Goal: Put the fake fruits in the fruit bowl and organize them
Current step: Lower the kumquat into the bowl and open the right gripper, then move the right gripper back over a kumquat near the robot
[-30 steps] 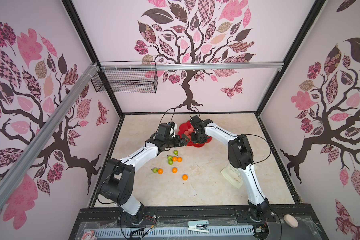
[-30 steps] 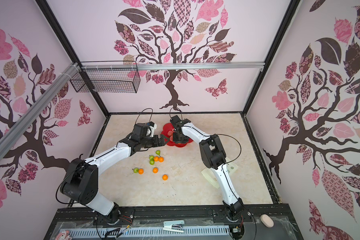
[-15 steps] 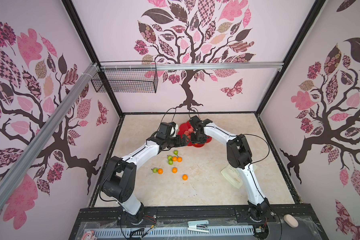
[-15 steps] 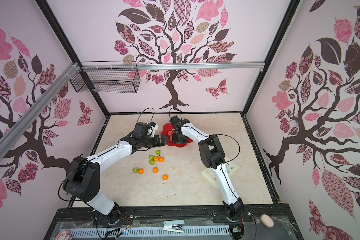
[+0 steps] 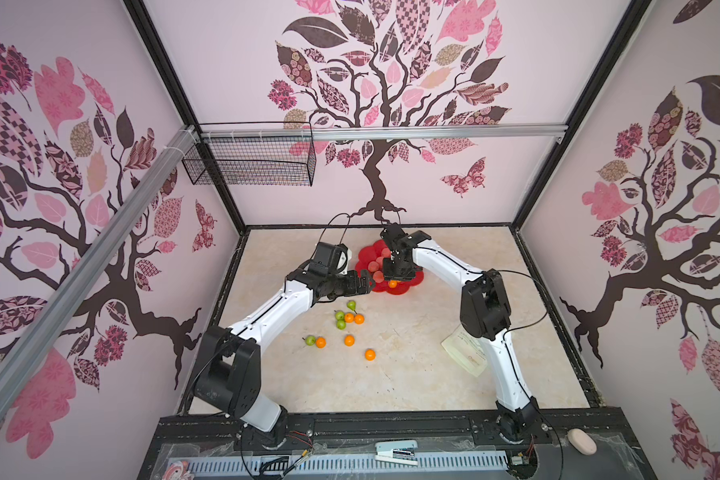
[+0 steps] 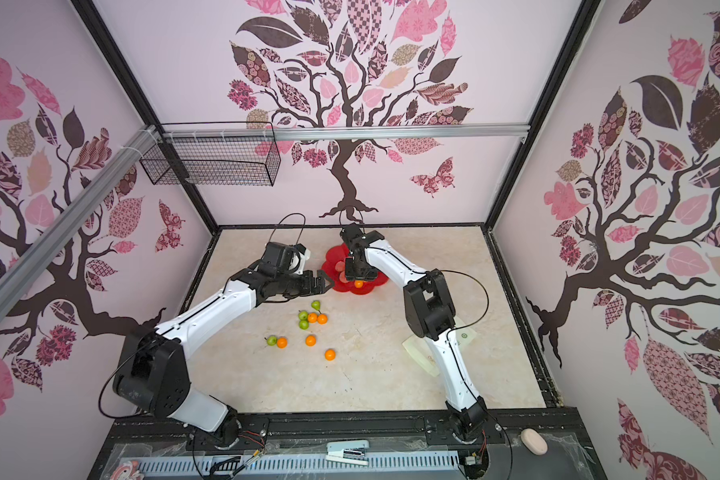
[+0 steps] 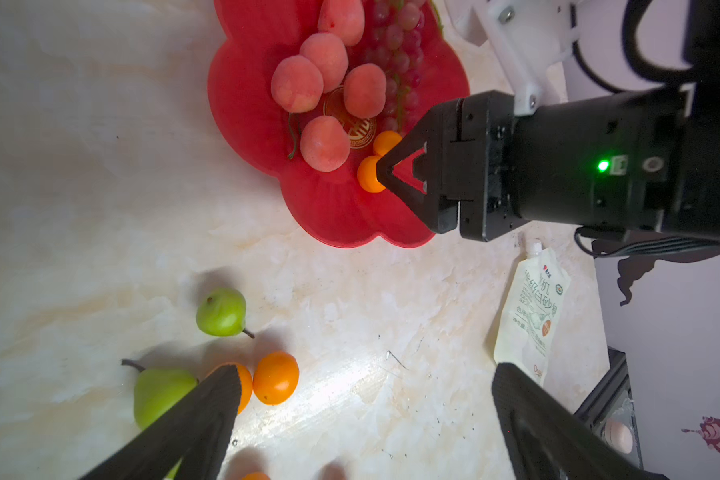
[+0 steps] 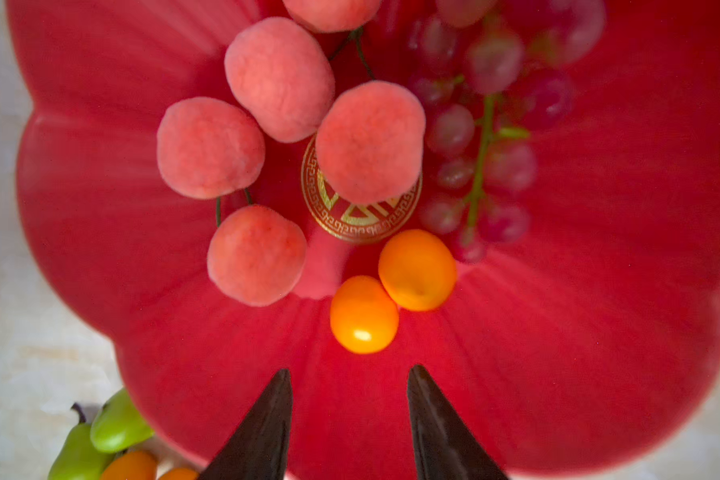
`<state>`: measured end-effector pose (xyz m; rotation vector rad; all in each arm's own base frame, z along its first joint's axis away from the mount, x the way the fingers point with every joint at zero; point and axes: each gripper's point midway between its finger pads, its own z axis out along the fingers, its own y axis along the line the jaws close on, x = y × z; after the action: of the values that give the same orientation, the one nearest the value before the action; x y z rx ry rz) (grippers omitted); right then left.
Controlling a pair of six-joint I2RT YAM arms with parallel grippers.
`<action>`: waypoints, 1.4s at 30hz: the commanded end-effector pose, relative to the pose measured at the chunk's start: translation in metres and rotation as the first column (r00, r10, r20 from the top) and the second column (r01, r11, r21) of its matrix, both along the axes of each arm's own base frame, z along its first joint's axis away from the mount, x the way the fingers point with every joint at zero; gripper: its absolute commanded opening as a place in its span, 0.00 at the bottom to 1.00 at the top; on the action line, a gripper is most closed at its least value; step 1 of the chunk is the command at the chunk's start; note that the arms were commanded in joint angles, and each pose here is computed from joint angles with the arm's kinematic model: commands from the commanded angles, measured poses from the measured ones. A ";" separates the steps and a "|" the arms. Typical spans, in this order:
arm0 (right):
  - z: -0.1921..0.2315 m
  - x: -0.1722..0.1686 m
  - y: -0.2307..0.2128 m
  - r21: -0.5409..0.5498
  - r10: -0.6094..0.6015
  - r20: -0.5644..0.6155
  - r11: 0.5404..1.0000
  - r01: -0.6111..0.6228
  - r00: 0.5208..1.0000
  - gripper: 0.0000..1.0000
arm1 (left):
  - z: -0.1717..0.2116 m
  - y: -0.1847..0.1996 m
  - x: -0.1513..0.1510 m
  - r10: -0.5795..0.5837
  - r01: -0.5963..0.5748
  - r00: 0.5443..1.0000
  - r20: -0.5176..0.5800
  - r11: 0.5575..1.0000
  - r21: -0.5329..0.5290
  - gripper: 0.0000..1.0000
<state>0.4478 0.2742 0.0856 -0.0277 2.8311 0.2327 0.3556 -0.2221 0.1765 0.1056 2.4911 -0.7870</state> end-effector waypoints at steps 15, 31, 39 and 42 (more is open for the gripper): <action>0.076 -0.123 -0.016 0.142 -0.012 0.111 0.990 -0.004 0.994 0.47 | 0.001 0.027 -0.115 0.042 -0.041 0.999 -0.004 0.999 0.024 0.99; 0.011 -0.236 0.066 0.146 0.148 -0.043 0.979 -0.140 0.988 0.49 | -0.028 0.060 -0.173 0.114 -0.118 0.989 -0.091 0.992 -0.039 0.99; -0.014 -0.246 0.080 0.111 0.183 -0.088 0.979 -0.173 0.979 0.50 | -0.045 0.075 -0.183 0.195 -0.202 0.973 -0.124 0.978 -0.053 0.99; -0.022 -0.244 0.083 0.072 0.198 -0.108 0.979 -0.191 0.974 0.50 | -0.050 0.078 -0.182 0.222 -0.229 0.965 -0.137 0.973 -0.038 0.99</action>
<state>0.1996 0.3482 0.0635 -0.2699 2.9278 0.3971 0.1737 -0.1500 0.1380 -0.1906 2.5237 -0.8196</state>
